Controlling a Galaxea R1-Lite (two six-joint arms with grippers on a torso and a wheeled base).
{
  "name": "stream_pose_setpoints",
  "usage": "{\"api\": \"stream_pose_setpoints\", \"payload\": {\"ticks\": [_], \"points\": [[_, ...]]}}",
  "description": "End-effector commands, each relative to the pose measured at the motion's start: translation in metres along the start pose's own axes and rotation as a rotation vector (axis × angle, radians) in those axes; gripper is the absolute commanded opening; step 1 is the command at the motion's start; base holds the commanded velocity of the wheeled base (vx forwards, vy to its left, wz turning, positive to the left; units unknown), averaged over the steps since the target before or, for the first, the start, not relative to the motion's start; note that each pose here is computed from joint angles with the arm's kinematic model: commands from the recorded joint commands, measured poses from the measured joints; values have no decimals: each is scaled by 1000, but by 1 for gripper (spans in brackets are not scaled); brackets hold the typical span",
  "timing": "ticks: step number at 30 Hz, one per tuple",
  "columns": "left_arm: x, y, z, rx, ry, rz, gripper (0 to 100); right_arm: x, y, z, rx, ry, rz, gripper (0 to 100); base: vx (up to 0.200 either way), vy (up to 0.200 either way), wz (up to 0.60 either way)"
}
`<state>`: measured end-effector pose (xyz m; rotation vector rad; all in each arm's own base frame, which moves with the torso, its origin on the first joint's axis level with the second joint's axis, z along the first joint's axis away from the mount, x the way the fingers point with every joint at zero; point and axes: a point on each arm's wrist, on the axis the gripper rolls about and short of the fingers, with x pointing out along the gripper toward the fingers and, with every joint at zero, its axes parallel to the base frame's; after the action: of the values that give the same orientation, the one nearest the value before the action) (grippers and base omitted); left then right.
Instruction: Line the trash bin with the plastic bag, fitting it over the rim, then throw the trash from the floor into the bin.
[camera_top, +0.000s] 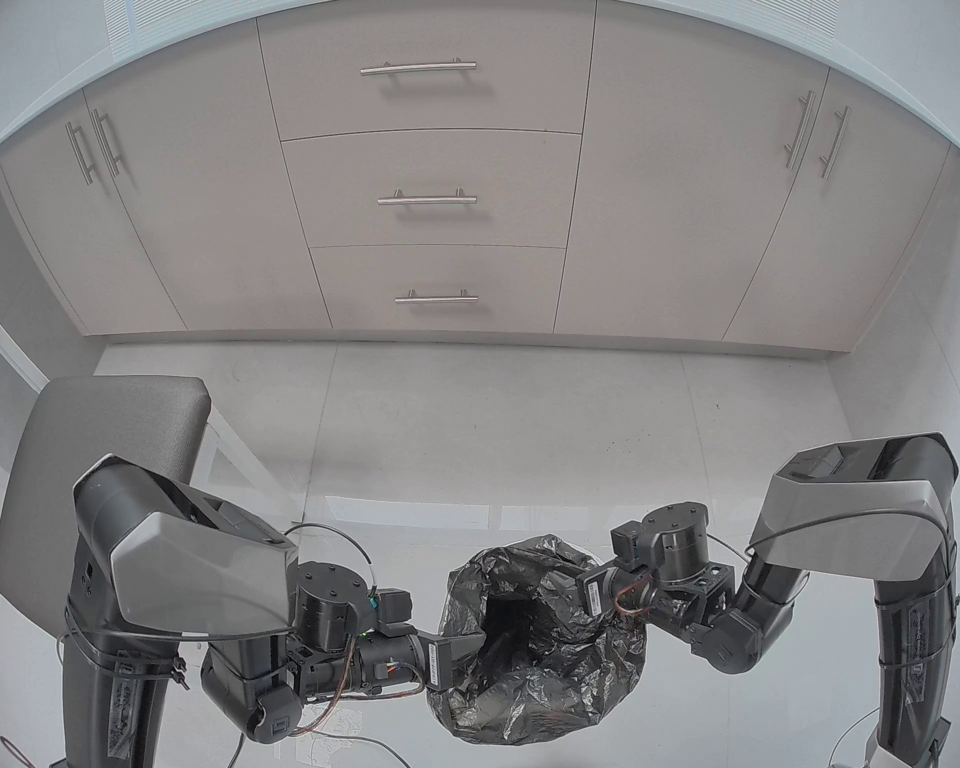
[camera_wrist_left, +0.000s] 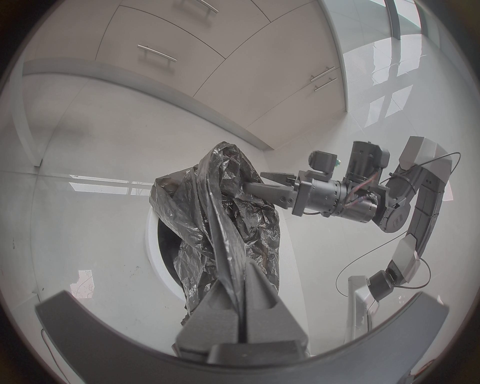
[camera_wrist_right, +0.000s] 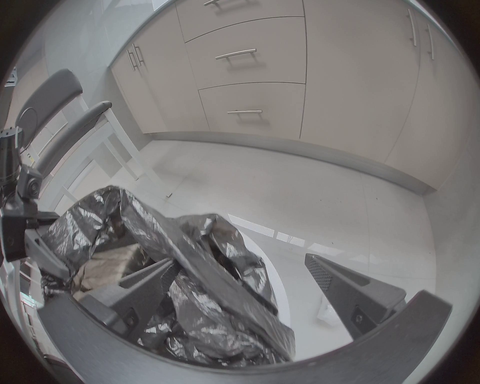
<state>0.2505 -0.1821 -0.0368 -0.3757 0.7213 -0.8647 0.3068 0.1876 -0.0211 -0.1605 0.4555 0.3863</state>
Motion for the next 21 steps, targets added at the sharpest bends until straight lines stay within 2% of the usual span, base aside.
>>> {"api": "stream_pose_setpoints", "payload": {"ticks": [1,12,13,21], "points": [[0,0,3,-1,-9,-1,0,25,7,7,-6,0,3,100,0,0,0],[2,-1,2,-4,5,4,0,34,-1,11,8,-11,-23,100,0,0,0],[3,0,3,-5,8,5,100,34,-2,11,9,-11,-25,100,0,0,0],[12,7,14,-7,21,32,100,33,-4,15,15,-27,-29,100,0,0,0]]}}
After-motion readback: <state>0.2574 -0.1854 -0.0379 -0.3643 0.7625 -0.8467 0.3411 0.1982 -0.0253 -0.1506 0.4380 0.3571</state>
